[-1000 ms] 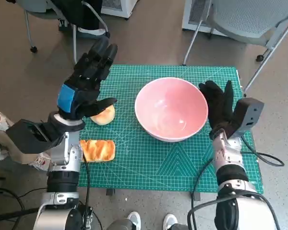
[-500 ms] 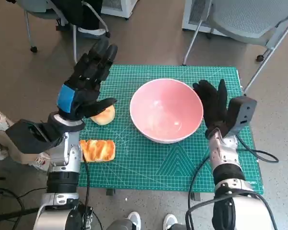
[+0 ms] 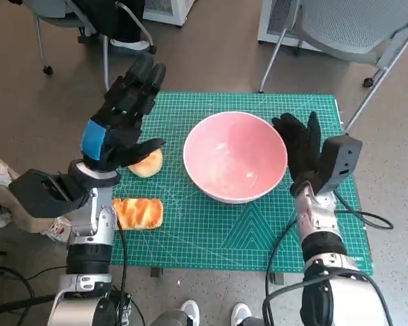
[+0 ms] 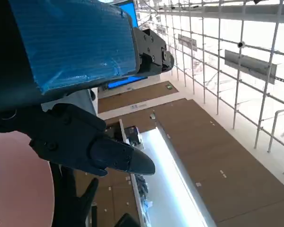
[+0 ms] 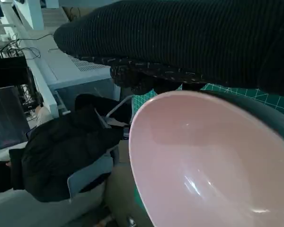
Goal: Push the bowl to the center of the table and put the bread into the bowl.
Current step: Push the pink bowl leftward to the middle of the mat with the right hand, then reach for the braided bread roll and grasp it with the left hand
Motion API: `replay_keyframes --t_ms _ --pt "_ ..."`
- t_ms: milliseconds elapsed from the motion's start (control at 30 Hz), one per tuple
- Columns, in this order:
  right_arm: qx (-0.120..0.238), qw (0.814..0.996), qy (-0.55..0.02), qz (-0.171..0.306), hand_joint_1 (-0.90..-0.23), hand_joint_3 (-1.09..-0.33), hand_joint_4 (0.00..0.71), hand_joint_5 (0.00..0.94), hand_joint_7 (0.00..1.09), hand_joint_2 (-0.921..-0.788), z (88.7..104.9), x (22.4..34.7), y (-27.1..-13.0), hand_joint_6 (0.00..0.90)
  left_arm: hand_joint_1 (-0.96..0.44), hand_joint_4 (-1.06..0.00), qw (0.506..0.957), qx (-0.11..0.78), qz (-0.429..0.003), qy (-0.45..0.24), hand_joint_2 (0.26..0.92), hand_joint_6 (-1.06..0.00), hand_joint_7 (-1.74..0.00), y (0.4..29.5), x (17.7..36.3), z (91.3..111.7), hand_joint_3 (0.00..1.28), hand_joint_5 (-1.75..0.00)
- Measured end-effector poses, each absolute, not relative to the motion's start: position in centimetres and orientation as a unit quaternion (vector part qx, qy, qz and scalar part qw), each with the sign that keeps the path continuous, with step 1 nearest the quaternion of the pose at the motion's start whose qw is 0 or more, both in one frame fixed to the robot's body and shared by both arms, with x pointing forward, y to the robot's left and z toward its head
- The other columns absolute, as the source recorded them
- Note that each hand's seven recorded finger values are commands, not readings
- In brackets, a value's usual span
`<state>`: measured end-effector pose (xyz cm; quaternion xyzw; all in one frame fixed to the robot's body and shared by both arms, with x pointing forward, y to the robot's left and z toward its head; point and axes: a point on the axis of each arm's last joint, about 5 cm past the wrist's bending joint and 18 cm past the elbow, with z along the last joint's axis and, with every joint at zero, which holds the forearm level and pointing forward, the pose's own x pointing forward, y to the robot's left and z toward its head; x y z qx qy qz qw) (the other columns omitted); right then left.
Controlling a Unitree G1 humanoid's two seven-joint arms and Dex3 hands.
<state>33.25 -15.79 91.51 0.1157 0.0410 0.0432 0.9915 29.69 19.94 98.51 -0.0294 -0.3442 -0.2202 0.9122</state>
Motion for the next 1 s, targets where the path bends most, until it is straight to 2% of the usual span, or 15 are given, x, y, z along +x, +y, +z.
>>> replay_keyframes --t_ms 200,233,333,467,667,800,1000 --pt "0.108 0.993 0.02 0.037 -0.686 -0.826 0.187 0.002 0.08 -0.921 91.9 33.3 -16.3 0.241 -0.46 -0.1 0.911 -0.028 -0.22 -0.347 0.921 -0.17 -0.16 20.0 29.5 98.5 0.08 0.0" --pt "0.104 0.994 0.012 0.035 -0.679 -0.841 0.187 0.002 0.08 -0.921 92.0 33.4 -16.4 0.241 -0.46 -0.1 0.912 -0.028 -0.22 -0.346 0.921 -0.14 -0.21 20.0 29.5 98.5 0.08 0.0" --pt "0.079 0.996 -0.031 0.029 -0.652 -0.893 0.189 0.002 0.07 -0.921 92.8 33.5 -16.9 0.234 -0.46 -0.1 0.912 -0.029 -0.219 -0.345 0.919 -0.05 -0.4 20.0 29.5 98.4 0.08 0.0" --pt "0.037 0.993 -0.111 0.029 -0.643 -0.926 0.184 0.001 0.07 -0.921 94.2 33.7 -17.0 0.222 -0.46 -0.1 0.913 -0.03 -0.219 -0.344 0.919 -0.01 -0.47 20.0 29.5 98.4 0.08 0.0" --pt "0.005 0.966 -0.249 0.062 -0.663 -0.91 0.166 0.0 0.06 -0.921 96.6 33.7 -16.5 0.208 -0.46 -0.1 0.913 -0.033 -0.218 -0.344 0.92 0.0 -0.49 19.9 29.5 98.3 0.08 0.0" --pt "-0.012 0.937 -0.332 0.104 -0.69 -0.884 0.164 0.002 0.07 -0.921 97.9 33.5 -15.8 0.209 -0.47 -0.1 0.913 -0.035 -0.22 -0.343 0.92 0.0 -0.49 19.7 29.5 98.2 0.07 0.0" --pt "-0.025 0.907 -0.39 0.157 -0.71 -0.838 0.186 0.011 0.08 -0.921 98.7 33.1 -15.1 0.213 -0.49 -0.1 0.913 -0.042 -0.225 -0.339 0.921 0.0 -0.5 19.2 29.6 97.9 0.06 0.0"
